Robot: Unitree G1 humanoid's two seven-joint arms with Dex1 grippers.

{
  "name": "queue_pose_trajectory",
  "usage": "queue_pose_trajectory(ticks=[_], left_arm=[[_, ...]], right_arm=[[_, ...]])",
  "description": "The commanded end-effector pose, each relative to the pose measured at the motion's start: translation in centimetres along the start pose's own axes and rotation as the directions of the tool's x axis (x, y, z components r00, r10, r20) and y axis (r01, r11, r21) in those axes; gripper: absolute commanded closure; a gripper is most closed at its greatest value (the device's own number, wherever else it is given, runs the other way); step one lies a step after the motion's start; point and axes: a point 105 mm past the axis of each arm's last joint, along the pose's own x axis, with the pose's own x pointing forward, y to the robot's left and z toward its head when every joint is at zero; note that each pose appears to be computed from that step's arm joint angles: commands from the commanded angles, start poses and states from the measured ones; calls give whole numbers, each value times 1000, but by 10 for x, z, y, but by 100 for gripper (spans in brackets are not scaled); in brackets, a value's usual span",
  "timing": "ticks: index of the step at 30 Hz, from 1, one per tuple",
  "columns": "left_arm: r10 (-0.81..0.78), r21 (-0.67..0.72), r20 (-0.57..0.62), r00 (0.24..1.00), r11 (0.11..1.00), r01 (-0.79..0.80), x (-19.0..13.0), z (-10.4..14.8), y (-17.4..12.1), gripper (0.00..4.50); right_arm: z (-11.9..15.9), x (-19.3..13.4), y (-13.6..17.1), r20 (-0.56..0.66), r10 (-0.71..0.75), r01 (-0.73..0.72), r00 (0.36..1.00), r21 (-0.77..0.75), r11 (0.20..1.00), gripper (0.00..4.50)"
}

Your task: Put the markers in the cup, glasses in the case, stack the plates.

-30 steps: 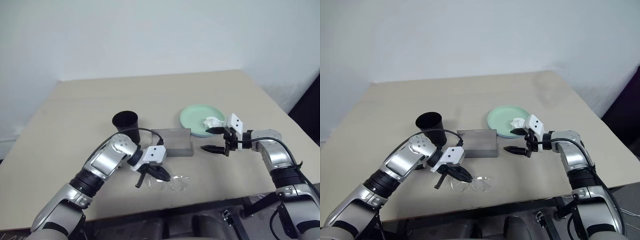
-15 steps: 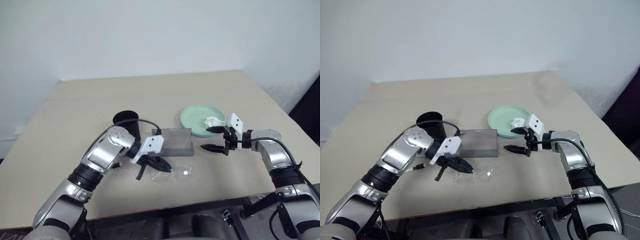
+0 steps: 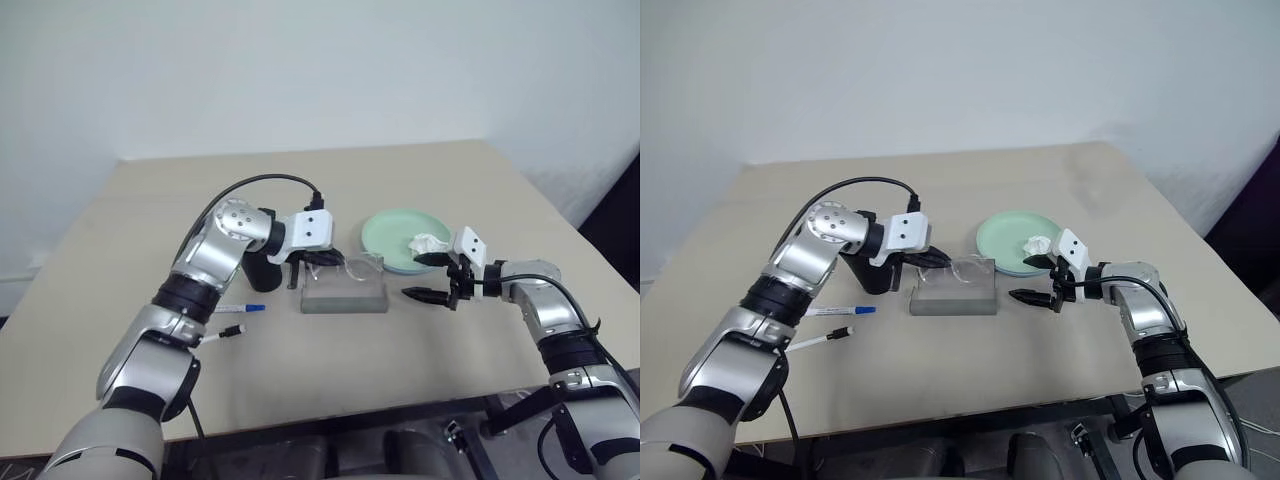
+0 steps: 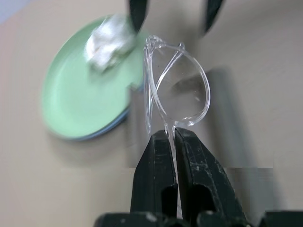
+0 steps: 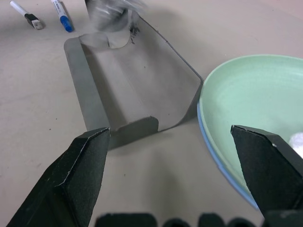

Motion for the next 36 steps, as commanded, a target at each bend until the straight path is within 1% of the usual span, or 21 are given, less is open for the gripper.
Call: queue_pose_trajectory(ticks=[1, 6, 11, 14, 18, 25, 28, 30, 31, 32, 36], left_arm=[[20, 78, -47, 999, 997, -17, 8, 1, 9, 447], [-39, 77, -92, 995, 996, 46, 23, -6, 2, 447], [-98, 58, -109, 989, 993, 105, 25, -10, -4, 447], [-128, 21, -123, 984, 991, 132, 25, -15, -8, 447], [-187, -25, -97, 977, 982, 186, 25, -15, -17, 447], [-221, -60, -94, 971, 975, 216, 28, -17, -24, 447], [-211, -69, -92, 973, 976, 205, 29, -18, -24, 384], [-192, -60, -89, 977, 981, 187, 29, -17, -21, 322], [-177, -59, -87, 980, 983, 173, 29, -17, -19, 283], [-157, -55, -79, 985, 987, 153, 29, -14, -16, 256], [-83, -57, -26, 996, 995, 81, 27, -1, 0, 256]], right_arm=[[18, -1, -5, 47, -15, 17, 999, -51, 999, 6], [17, -2, -5, 46, -20, 22, 999, -49, 999, 6], [15, -3, -4, 43, -25, 27, 999, -49, 998, 6], [15, -2, -4, 42, -27, 29, 999, -49, 998, 6], [15, -1, -4, 43, -25, 27, 999, -48, 998, 6], [15, 1, -3, 45, -20, 22, 999, -49, 999, 6], [15, 2, -3, 45, -18, 20, 999, -49, 999, 6], [15, 2, -2, 45, -16, 19, 999, -49, 999, 6], [15, 2, -2, 44, -16, 18, 999, -49, 999, 6], [15, 2, -2, 44, -15, 17, 999, -49, 999, 6], [15, 3, -2, 44, -14, 17, 999, -49, 999, 6]])
